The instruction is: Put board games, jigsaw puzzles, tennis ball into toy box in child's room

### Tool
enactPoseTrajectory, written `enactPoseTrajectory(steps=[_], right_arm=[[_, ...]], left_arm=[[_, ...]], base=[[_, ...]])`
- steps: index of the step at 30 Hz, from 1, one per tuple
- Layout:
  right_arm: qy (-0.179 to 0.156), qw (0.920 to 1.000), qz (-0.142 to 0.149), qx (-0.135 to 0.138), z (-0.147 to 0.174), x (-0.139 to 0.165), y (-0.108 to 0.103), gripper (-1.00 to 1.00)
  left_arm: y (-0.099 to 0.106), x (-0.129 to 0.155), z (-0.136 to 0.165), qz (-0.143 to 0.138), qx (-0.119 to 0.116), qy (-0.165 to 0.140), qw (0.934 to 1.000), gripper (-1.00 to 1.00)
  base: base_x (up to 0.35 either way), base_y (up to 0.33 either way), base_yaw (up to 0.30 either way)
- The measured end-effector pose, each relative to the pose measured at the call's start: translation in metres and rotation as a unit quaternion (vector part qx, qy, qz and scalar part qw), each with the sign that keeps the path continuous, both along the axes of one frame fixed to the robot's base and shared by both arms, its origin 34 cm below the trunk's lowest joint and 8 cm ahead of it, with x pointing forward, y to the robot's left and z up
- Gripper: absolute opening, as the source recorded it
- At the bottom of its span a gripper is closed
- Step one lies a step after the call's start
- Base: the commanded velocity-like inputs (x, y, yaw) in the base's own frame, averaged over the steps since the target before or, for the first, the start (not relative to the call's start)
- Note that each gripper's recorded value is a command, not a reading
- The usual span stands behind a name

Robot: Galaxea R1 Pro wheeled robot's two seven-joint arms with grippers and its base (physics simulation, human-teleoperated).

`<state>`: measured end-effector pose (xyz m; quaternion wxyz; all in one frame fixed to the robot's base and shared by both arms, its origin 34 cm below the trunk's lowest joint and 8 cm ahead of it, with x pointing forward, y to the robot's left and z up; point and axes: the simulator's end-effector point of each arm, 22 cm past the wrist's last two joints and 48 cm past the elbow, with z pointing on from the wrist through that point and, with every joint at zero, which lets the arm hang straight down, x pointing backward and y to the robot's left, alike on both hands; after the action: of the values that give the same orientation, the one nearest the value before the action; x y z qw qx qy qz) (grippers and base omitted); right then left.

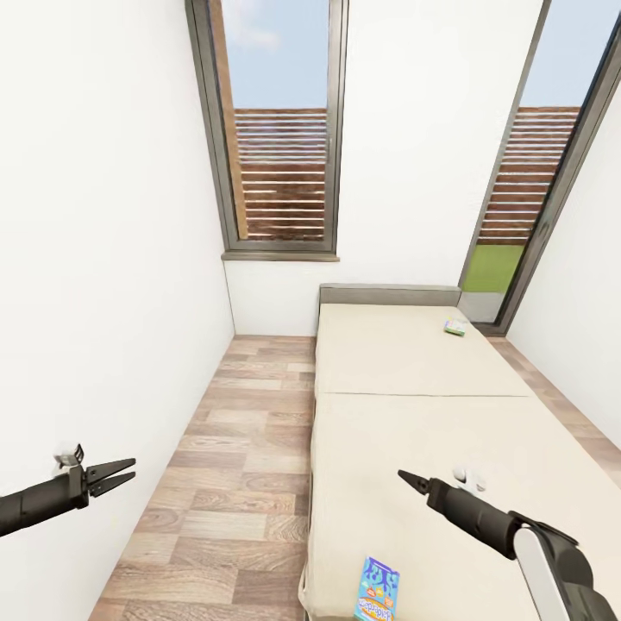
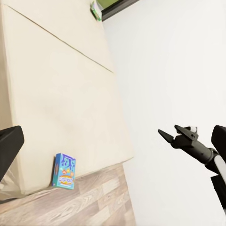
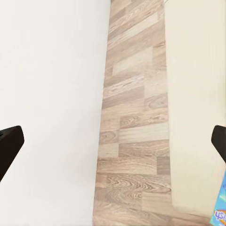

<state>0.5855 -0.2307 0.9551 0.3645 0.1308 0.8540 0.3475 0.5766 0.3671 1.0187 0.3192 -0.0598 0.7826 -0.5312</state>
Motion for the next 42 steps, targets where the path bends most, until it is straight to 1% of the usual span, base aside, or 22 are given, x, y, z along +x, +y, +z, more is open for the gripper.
enactPoseTrajectory(steps=[14,23,37,42], right_arm=[[0.000,1.0000,0.001,-0.005,0.000,0.000,-0.001,1.00],[0.007,0.9999,0.000,-0.009,-0.006,-0.001,-0.002,1.00],[0.051,0.9974,-0.011,-0.050,-0.034,-0.007,-0.006,1.00],[0.061,0.9966,-0.012,-0.055,-0.042,-0.009,-0.007,1.00]], left_arm=[[-0.001,0.000,0.000,-0.001,0.000,0.000,1.0000,1.00],[-0.001,0.000,-0.003,-0.001,0.001,0.002,1.0000,1.00],[-0.001,0.001,-0.010,-0.002,0.002,0.010,1.0000,1.00],[-0.001,0.001,-0.014,-0.002,0.002,0.013,0.9999,1.00]], base=[[0.000,0.000,0.000],[0.000,0.000,0.000],[0.000,0.000,0.000],[0.000,0.000,0.000]])
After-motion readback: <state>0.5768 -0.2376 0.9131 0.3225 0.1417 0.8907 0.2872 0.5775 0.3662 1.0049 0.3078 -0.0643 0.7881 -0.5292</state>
